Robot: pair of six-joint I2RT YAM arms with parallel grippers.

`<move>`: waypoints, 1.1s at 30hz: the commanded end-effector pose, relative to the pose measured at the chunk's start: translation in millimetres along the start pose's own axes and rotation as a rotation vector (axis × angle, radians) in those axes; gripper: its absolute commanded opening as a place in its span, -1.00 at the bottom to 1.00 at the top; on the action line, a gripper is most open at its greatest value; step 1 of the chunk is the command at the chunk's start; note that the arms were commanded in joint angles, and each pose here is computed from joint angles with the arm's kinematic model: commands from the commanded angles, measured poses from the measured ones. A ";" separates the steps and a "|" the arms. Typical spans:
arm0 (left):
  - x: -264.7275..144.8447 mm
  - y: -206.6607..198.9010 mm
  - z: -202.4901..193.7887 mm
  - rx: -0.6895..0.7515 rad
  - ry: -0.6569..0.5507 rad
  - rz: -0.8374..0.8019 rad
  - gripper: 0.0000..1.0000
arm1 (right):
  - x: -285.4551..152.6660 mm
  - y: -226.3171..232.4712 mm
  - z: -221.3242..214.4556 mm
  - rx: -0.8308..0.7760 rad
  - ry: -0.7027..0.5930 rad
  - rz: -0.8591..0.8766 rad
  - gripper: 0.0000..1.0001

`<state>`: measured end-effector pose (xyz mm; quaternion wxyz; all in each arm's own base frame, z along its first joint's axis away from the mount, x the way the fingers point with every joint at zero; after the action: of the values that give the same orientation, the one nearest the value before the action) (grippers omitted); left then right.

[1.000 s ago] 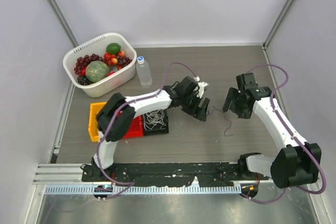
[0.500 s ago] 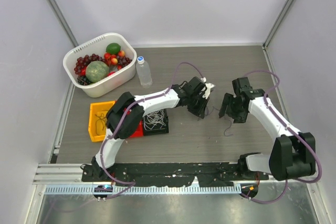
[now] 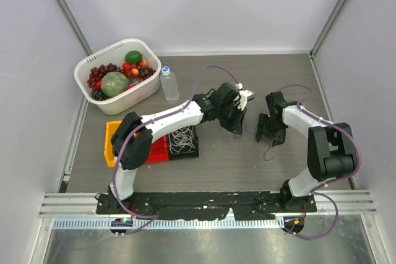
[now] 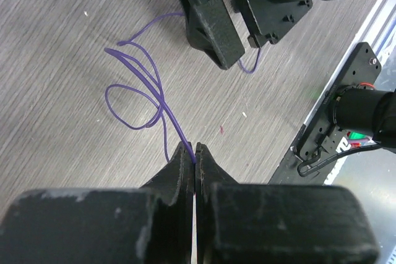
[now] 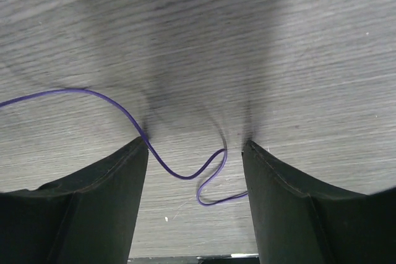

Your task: Untangle the cables

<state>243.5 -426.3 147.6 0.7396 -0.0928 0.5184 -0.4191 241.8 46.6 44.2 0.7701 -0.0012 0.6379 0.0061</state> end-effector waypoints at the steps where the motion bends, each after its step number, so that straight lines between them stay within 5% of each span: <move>1: -28.8 -20.4 7.6 0.013 -0.020 -0.049 -1.00 | 5.9 7.6 16.3 -0.037 -0.063 0.050 0.30; 4: -40.9 -28.2 11.3 0.027 -0.034 -0.062 -1.00 | 11.4 9.0 14.9 -0.036 -0.068 0.060 0.14; 8: -68.8 -36.5 23.3 0.062 -0.122 -0.041 -1.00 | 5.2 13.1 19.8 -0.044 -0.116 0.086 -0.72; 10: -86.1 -35.0 32.5 0.075 -0.209 0.000 -1.00 | -3.3 10.6 23.6 -0.030 -0.153 0.068 -0.98; 16: -181.1 -16.3 72.1 0.049 -0.688 0.240 -1.00 | -62.5 -17.0 38.8 0.130 -0.345 -0.112 -0.99; 21: -277.1 7.4 79.4 0.004 -1.018 0.484 -1.00 | -98.8 -43.9 36.7 0.174 -0.386 -0.266 -0.99; 28: -355.5 21.4 66.2 0.025 -1.163 0.710 -1.00 | -112.2 -38.0 40.1 0.151 -0.408 -0.218 -0.99; 33: -410.2 32.3 49.5 -0.002 -1.265 0.859 -1.00 | -133.3 -2.8 53.1 -0.032 -0.506 -0.089 -0.99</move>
<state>267.3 -207.5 382.2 0.9862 -0.1028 0.0773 -0.1043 270.0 34.7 162.2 0.8902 0.0070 0.4519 -0.0572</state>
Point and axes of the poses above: each gripper's point midway between its finger pads, its own x axis out along the fingers, its own y axis along the line the jaws close on, z = x × y, the point moved 3 cm from there along -x, back along the fingers, and after that the axes turned 15 degrees about -x, right-handed, at the moved point
